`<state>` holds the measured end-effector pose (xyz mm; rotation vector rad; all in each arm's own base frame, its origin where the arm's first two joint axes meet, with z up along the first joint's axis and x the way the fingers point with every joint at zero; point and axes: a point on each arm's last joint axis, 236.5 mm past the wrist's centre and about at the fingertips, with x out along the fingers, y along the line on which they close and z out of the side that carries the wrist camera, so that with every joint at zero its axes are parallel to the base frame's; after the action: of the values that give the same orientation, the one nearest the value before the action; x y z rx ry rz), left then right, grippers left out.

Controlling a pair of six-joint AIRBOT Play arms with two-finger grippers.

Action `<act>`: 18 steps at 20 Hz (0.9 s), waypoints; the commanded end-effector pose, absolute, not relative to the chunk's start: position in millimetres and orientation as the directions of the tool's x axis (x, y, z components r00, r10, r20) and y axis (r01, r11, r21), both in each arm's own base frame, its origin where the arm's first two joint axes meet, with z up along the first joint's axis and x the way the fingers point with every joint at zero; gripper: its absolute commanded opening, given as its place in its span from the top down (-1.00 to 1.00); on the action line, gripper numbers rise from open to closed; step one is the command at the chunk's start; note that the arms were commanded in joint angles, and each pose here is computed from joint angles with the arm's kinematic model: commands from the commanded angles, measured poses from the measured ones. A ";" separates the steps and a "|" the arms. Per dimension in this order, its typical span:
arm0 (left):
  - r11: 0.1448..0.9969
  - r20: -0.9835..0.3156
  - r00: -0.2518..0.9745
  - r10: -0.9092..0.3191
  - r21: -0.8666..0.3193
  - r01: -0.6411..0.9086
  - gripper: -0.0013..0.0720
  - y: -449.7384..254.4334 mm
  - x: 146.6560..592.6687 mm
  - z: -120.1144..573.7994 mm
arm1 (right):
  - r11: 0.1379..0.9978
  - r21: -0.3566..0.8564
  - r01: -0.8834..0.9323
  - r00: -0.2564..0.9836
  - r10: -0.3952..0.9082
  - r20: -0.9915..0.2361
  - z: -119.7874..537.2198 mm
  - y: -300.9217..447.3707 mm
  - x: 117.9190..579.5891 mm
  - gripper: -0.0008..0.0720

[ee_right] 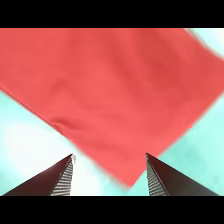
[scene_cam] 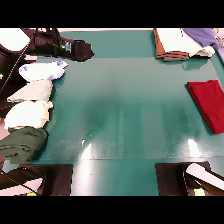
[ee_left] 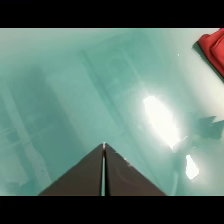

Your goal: Fold the shirts.

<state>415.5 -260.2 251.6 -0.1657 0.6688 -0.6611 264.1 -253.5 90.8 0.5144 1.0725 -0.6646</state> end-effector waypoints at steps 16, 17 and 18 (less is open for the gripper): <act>0.783 -0.448 0.642 -0.622 -0.342 0.520 0.90 -261.7 427.6 269.0 | 0.968 0.223 -0.115 0.697 0.239 -0.676 217.5 63.0 355.0 0.93; 0.783 -0.442 0.646 -0.622 -0.342 0.520 0.90 -261.6 428.4 270.4 | 0.968 0.223 -0.118 0.696 0.241 -0.677 217.4 64.2 354.6 0.93; 0.783 -0.440 0.648 -0.622 -0.342 0.519 0.90 -261.6 429.1 270.9 | 0.968 0.223 -0.119 0.694 0.241 -0.679 216.9 64.3 354.1 0.93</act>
<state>425.2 -261.8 265.5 -0.1833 0.5969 -0.6578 355.8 49.0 214.6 0.1827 0.7851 0.1610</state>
